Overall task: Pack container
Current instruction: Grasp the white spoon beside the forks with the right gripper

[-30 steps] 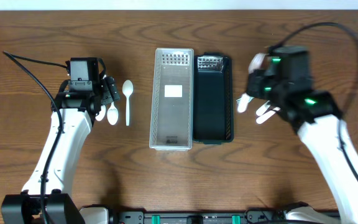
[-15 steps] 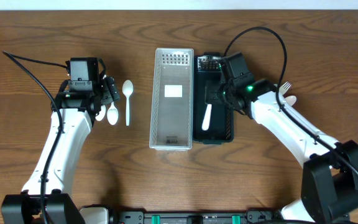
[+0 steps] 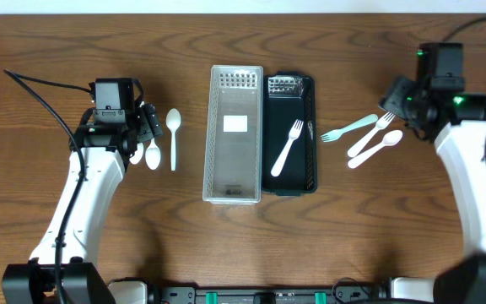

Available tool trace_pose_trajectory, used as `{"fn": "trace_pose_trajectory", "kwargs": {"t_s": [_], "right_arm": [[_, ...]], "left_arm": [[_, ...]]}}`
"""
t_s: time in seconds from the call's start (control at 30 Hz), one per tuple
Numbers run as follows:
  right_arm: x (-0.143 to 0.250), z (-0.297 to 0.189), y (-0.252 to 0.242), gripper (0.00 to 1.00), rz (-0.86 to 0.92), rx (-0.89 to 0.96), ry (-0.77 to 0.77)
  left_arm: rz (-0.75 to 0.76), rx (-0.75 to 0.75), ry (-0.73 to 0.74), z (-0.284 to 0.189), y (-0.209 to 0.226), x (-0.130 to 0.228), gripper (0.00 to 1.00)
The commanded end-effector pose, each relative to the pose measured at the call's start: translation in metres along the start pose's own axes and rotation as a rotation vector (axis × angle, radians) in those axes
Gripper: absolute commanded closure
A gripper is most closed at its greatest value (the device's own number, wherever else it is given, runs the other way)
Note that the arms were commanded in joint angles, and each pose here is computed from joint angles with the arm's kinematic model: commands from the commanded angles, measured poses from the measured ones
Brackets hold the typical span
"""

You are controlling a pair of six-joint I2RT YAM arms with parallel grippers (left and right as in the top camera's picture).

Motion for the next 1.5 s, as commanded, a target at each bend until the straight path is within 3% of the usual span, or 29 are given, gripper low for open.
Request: {"fn": "trace_pose_trajectory", "kwargs": {"t_s": [0.0, 0.4, 0.7, 1.07, 1.13, 1.2, 1.3, 1.37, 1.47], "right_arm": [[0.007, 0.036, -0.026, 0.36, 0.091, 0.118, 0.091], [0.060, 0.121, -0.040, 0.43, 0.160, 0.240, 0.372], [0.070, 0.141, -0.045, 0.41, 0.165, 0.266, 0.400], [0.083, 0.156, -0.053, 0.48, 0.187, 0.281, 0.394], [0.090, 0.160, -0.061, 0.54, 0.181, 0.305, 0.383], [0.096, 0.161, -0.067, 0.73, 0.178, 0.325, 0.392], [0.096, 0.157, -0.070, 0.92, 0.174, 0.341, 0.398], [0.092, 0.150, -0.069, 0.98, 0.173, 0.335, 0.386], [0.078, 0.126, -0.061, 0.99, 0.162, 0.298, 0.342]], "left_arm": [[0.006, 0.000, -0.009, -0.002, 0.000, -0.005, 0.02], [0.006, 0.000, -0.009, -0.002, 0.000, -0.005, 0.02], [0.006, 0.000, -0.009, -0.002, 0.000, -0.005, 0.02], [0.006, 0.000, -0.009, -0.002, 0.000, -0.005, 0.02], [0.006, 0.000, -0.009, -0.002, 0.000, -0.005, 0.02], [0.006, 0.000, -0.009, -0.002, 0.000, -0.005, 0.02], [0.006, 0.000, -0.009, -0.002, 0.000, -0.005, 0.02], [0.006, 0.000, -0.009, -0.002, 0.000, -0.005, 0.02], [0.006, 0.000, -0.009, -0.002, 0.000, -0.005, 0.02]]}}
Point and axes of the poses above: each gripper's point midway between its finger pads, its own z axis out along the fingers, its own y axis along the line the jaws close on, x = y × z, the point moved 4 cm from there along -z, back along the fingers, and after that the axes turned 7 degrees about z, right-handed, at the moved point
